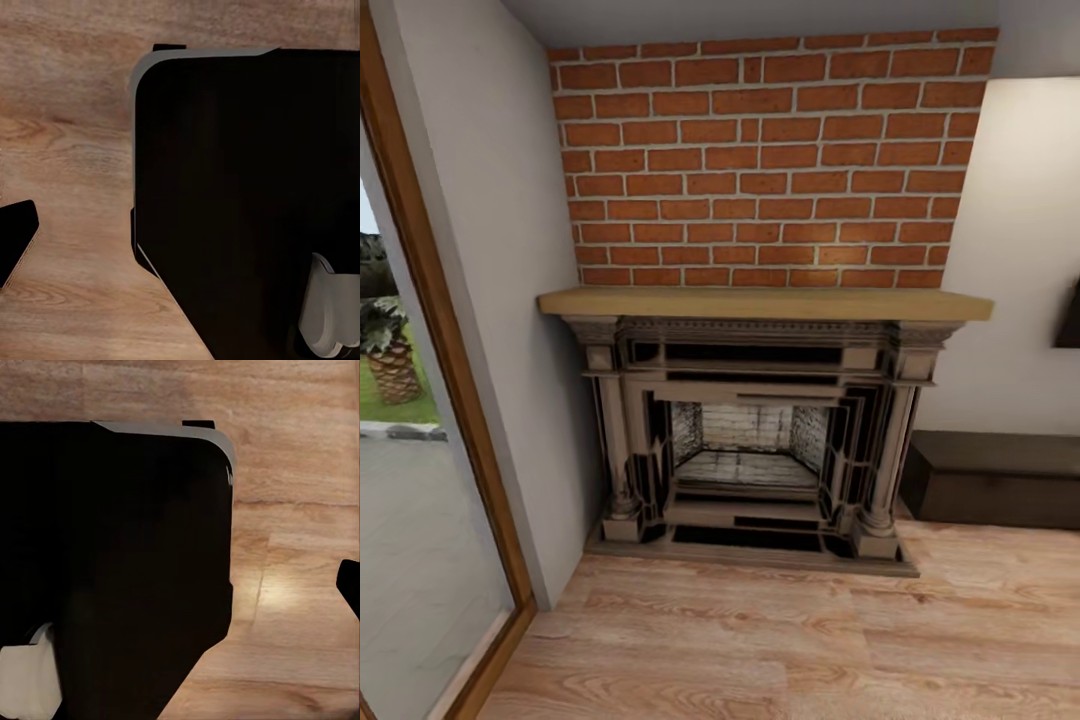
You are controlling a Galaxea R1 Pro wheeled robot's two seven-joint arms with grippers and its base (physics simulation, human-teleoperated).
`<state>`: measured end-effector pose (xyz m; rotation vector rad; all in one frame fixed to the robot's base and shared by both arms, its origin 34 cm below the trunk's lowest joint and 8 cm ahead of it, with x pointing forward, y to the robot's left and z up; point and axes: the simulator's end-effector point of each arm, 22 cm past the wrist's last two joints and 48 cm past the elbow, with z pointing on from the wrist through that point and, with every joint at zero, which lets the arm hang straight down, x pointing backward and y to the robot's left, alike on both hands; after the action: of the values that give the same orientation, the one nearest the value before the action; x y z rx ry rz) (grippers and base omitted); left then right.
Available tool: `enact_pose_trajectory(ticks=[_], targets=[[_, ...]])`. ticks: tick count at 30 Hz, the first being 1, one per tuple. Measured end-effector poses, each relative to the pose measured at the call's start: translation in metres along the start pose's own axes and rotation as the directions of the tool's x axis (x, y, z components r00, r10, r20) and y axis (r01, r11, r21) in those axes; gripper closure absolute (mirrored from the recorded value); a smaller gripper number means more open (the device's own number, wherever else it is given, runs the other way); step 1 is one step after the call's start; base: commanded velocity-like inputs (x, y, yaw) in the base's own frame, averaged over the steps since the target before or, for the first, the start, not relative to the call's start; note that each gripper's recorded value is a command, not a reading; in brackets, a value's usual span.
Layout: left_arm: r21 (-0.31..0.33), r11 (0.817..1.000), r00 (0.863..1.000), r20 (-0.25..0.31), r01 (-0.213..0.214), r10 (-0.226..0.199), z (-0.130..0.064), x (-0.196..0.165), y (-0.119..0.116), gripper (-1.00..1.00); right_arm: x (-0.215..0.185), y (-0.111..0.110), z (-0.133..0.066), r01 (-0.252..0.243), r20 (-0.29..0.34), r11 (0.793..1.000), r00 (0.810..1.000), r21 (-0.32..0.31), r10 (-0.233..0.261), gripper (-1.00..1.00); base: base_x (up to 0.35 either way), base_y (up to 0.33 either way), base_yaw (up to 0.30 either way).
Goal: Place each of the two pumpkins and all three candles from the living room inside a cabinet in the living room (use any cabinet), then make sure every cabinet is closed, and position the cauldron so it is next to a table in the living room.
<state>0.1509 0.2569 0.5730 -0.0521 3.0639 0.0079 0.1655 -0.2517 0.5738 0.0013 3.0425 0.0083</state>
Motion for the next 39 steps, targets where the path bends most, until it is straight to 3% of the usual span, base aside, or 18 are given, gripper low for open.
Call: enact_pose_trajectory(ticks=[39], targets=[[0.003,1.0,1.0,0.014,0.001,-0.001,0.0001,-0.0053,0.0002,-1.0,-0.0056,-0.0003,0.0,0.0,0.015,1.0,1.0,0.001,0.0,-1.0,0.0,0.0,-0.296]])
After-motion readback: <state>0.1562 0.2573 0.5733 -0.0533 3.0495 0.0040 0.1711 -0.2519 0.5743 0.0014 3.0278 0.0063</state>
